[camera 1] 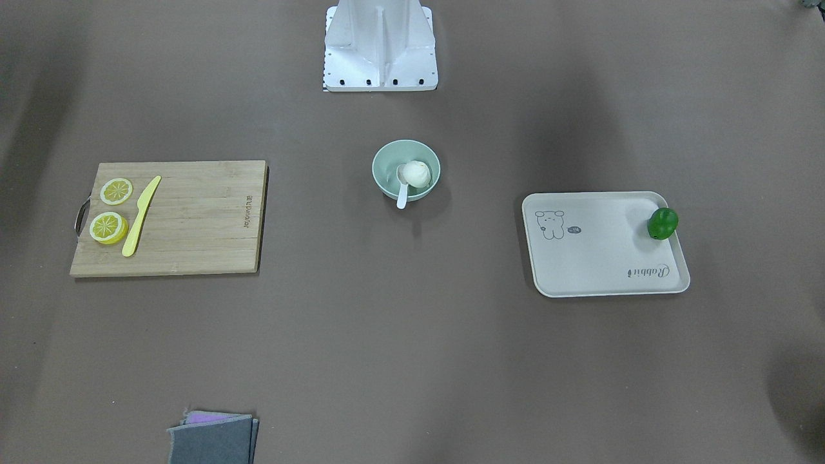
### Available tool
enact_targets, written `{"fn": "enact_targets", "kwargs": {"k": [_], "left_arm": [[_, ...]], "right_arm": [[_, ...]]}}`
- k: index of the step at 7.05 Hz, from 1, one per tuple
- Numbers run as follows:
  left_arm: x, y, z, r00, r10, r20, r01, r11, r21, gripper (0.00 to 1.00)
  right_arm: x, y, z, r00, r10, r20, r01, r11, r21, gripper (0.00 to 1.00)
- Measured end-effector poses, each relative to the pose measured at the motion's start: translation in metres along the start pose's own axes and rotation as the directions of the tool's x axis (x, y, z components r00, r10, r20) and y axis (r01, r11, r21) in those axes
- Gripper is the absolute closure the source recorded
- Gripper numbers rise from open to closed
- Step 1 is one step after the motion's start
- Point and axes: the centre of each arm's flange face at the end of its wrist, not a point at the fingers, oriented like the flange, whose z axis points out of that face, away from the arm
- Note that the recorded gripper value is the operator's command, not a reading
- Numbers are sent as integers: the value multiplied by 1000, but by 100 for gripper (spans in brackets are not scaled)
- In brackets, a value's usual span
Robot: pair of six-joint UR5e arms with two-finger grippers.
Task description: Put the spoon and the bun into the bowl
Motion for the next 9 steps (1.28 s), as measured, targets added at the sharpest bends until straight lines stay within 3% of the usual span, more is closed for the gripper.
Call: {"fn": "enact_targets", "kwargs": {"k": [6,9], "left_arm": [[-1,2,2,1000,-4,-2,4,1000,-4,1],[-1,3,0,1000,-4,-1,4,1000,0,1]], "right_arm": [[-2,1,-1,1000,-6,7,6,1000,4,0],[-6,0,-2,999,-10,45,10,1000,16,0]]}}
